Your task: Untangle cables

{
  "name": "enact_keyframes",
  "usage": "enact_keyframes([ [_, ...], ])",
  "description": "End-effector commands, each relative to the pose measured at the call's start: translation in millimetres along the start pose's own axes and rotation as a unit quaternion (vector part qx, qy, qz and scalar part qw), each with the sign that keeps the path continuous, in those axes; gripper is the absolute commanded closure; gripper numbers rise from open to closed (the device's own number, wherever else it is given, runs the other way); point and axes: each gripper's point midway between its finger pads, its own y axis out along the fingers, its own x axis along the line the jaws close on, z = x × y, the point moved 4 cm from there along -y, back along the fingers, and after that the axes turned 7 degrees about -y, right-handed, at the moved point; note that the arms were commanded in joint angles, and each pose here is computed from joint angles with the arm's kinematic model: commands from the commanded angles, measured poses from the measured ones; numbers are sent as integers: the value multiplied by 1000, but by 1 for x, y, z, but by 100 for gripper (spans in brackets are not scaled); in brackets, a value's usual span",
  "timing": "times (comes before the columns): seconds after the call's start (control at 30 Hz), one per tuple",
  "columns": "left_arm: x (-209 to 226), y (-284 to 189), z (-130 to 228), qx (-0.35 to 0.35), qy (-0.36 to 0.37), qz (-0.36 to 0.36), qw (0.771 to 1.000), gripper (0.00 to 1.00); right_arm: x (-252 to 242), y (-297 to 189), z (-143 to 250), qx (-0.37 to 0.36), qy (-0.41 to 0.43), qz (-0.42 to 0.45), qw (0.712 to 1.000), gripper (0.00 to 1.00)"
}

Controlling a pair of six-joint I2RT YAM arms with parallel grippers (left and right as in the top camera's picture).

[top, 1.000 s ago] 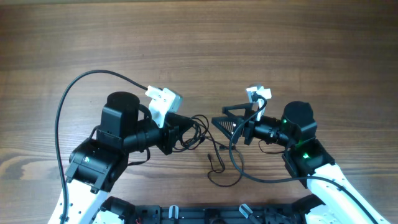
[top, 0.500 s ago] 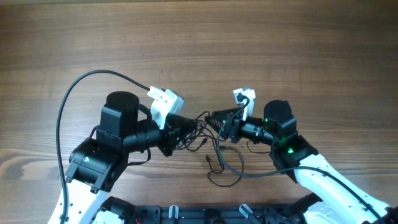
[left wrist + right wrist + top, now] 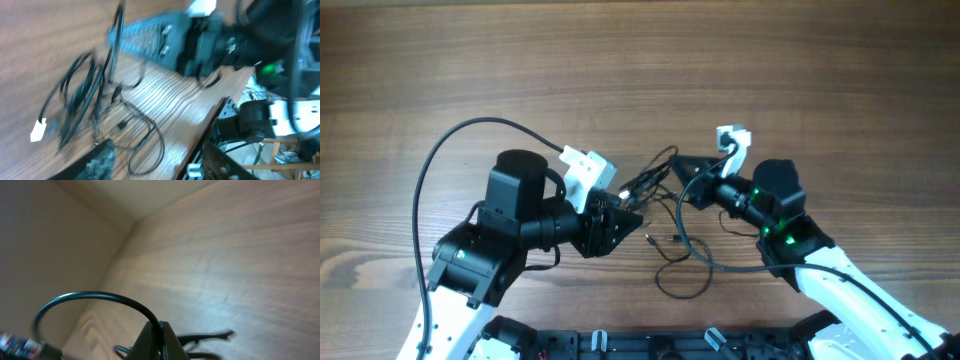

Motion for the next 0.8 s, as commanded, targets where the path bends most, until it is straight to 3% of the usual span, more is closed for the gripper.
enact_keyframes([
  [0.0, 16, 3, 0, 11, -14, -46, 999, 36, 15, -8, -41, -58, -8, -10, 998, 95],
  [0.07, 19, 7, 0, 18, -21, -48, 998, 21, 27, -10, -47, -57, -16, -36, 998, 95],
  [0.17, 23, 14, -5, 17, -21, -45, 999, 10, 37, -13, -47, -45, -11, -64, 997, 95],
  [0.33, 27, 25, -18, 3, -20, -38, 999, 0, 51, -16, -45, -25, 41, -109, 993, 95],
  [0.53, 41, 40, -34, -17, -59, -50, 997, 0, 77, -24, -46, -8, 20, -193, 981, 95],
  [0.7, 86, 60, -31, -16, -168, -148, 975, 0, 95, -34, -64, -56, -20, -232, 971, 96],
  [0.77, 96, 69, -26, 0, -189, -156, 970, 6, 102, -40, -74, -84, -38, -247, 965, 95],
])
